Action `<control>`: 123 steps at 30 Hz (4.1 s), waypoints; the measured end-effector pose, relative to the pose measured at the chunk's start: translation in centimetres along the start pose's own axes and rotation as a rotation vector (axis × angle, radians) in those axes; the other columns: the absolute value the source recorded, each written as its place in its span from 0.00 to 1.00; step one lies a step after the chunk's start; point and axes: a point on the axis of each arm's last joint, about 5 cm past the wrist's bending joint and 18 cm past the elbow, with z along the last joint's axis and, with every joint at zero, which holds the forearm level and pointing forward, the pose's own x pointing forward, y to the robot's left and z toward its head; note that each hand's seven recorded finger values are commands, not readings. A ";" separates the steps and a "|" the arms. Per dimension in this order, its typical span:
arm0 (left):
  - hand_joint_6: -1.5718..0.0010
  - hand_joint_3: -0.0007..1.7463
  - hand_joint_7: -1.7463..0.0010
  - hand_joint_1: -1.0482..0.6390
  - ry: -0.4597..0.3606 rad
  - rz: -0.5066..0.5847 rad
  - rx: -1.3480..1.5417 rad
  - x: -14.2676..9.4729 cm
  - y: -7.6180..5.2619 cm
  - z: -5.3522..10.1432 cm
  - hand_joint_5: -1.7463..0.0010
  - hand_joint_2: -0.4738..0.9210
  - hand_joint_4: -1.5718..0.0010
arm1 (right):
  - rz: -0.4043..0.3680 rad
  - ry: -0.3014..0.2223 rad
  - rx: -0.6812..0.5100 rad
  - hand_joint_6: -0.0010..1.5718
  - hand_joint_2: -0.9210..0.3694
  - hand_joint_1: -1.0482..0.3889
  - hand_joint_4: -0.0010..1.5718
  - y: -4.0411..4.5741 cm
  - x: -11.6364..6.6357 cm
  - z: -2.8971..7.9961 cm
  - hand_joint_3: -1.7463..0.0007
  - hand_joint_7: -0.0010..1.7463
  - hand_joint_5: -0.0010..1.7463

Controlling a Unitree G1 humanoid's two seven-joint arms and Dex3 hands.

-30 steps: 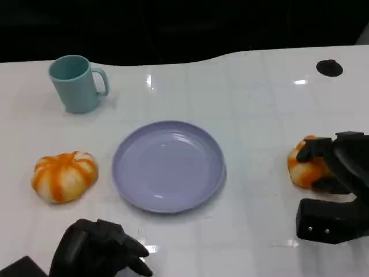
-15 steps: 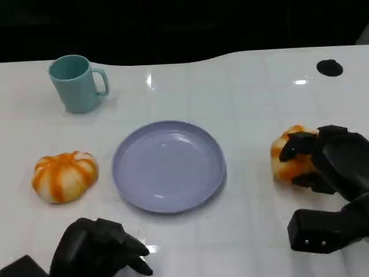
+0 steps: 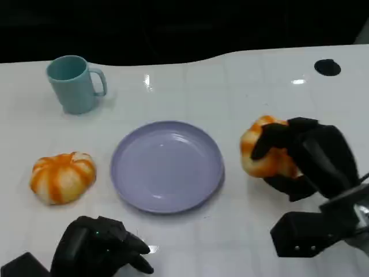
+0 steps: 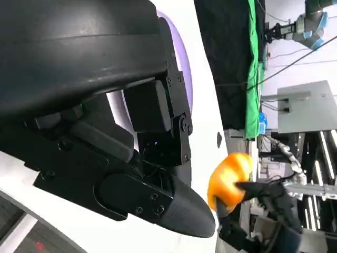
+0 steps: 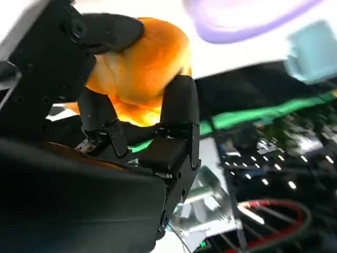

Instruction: Grasp the bread from the table and place it into the plate.

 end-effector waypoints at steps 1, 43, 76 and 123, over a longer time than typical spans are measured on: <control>0.00 0.00 0.86 0.00 0.001 0.000 0.000 0.0 0.0 0.0 0.71 0.98 0.03 | -0.001 -0.007 0.023 0.62 0.64 0.83 0.67 0.21 0.2 0.4 0.12 0.83 1.00; 0.00 0.00 0.86 0.00 0.004 -0.004 -0.004 0.0 -0.2 0.0 0.71 0.97 0.03 | 0.364 -0.059 0.204 0.20 0.00 0.38 0.00 4.27 5.1 5.5 0.91 0.00 0.13; 0.00 0.00 0.85 0.00 0.008 0.005 -0.012 0.1 -0.3 0.0 0.71 0.97 0.03 | 0.213 -0.011 0.629 0.52 0.28 0.65 0.39 -0.52 -1.9 2.7 0.51 0.24 0.67; 0.00 0.00 0.85 0.00 0.005 0.012 -0.008 0.0 -0.1 0.1 0.71 0.98 0.03 | 0.223 0.223 0.630 0.36 0.22 0.59 0.44 -1.48 -9.5 2.2 0.40 0.91 1.00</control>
